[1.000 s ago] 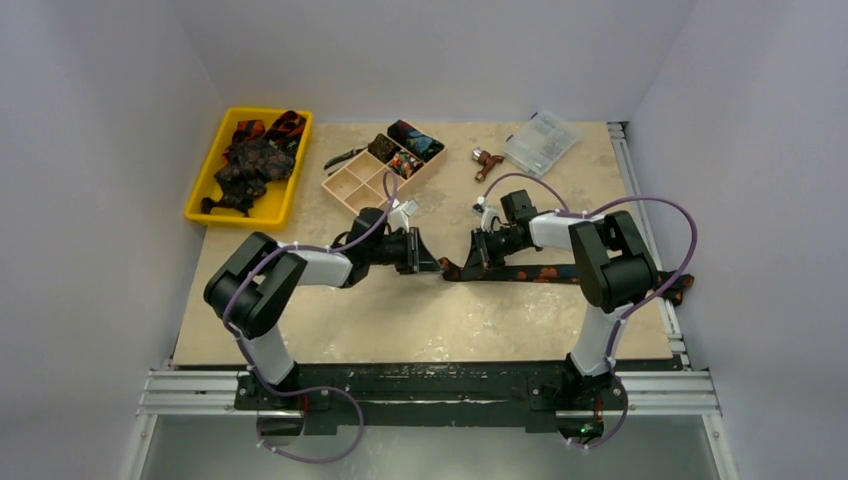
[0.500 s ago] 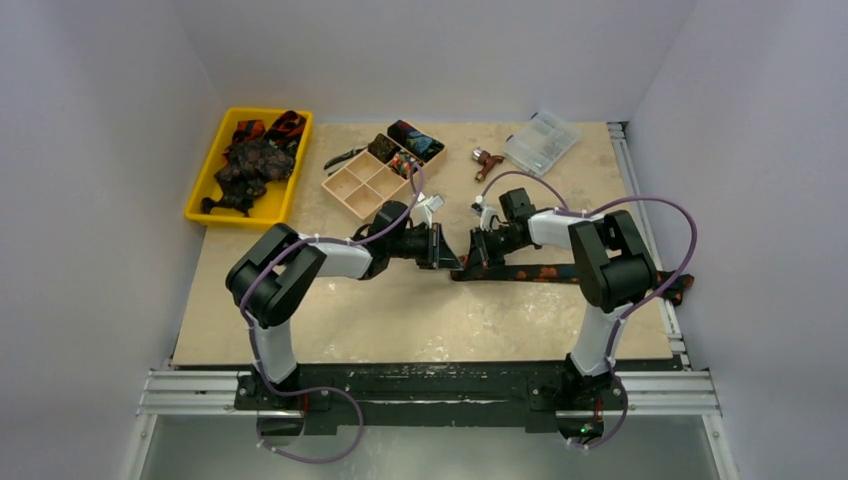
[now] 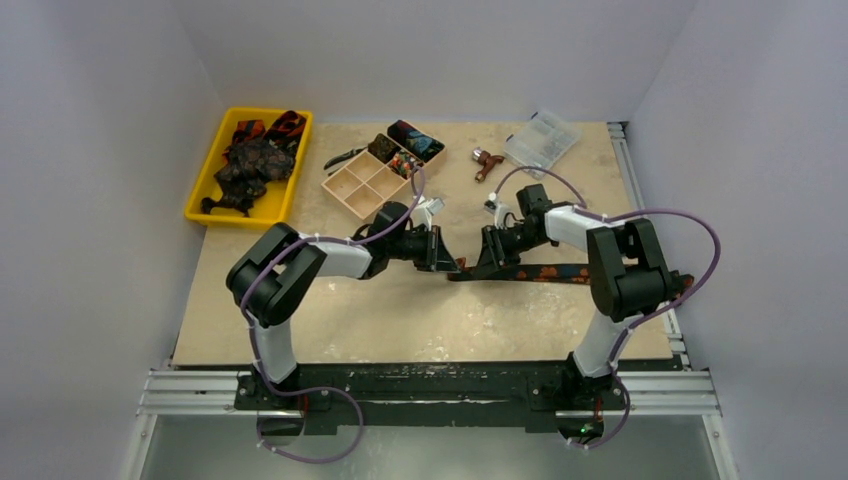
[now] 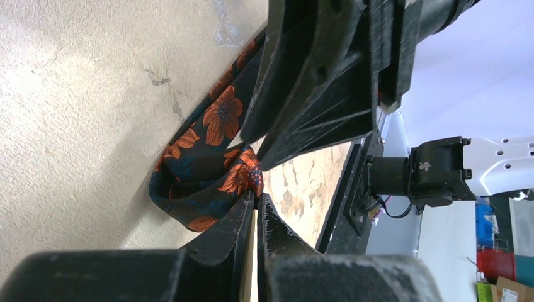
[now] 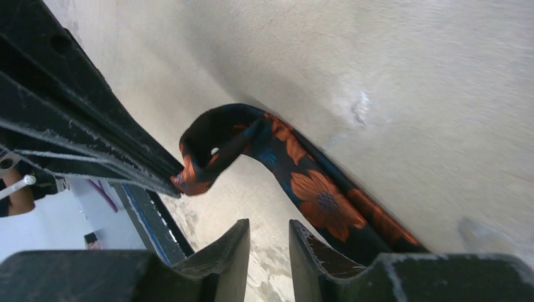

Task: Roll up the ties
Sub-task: Roll the tie at the center of the board.

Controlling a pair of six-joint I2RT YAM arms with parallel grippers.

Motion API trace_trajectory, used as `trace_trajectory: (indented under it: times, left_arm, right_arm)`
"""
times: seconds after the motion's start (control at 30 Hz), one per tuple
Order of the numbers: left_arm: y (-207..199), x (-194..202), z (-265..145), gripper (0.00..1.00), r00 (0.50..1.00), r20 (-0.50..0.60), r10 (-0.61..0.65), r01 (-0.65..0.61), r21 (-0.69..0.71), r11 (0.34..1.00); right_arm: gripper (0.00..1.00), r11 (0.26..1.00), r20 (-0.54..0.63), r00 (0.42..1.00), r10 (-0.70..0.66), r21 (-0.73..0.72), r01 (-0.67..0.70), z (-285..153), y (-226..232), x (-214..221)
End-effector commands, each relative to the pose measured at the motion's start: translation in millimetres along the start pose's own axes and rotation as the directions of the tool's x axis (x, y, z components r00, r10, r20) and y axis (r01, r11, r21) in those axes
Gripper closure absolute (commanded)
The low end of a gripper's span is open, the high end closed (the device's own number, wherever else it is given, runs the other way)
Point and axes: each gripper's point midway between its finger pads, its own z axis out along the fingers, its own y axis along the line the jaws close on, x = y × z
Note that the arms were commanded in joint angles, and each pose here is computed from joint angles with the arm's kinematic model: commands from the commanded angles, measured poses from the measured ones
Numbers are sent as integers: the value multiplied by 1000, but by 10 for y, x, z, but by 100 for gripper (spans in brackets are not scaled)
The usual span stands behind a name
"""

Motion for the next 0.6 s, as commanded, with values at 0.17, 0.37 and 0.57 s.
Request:
trace_trajectory:
  times: [0.17, 0.37, 0.57]
  left_arm:
    - [40, -98, 219, 99, 1000, -7, -5, 5, 42, 999]
    - [149, -1, 308, 88, 997, -43, -65, 68, 58, 996]
    - [230, 75, 337, 83, 991, -67, -112, 116, 60, 991]
  right_arm:
    - [59, 996, 79, 996, 33, -89, -26, -296, 80, -160]
    - [55, 990, 92, 991, 98, -109, -88, -259, 85, -234]
    - [59, 989, 94, 987, 129, -86, -121, -237, 31, -285]
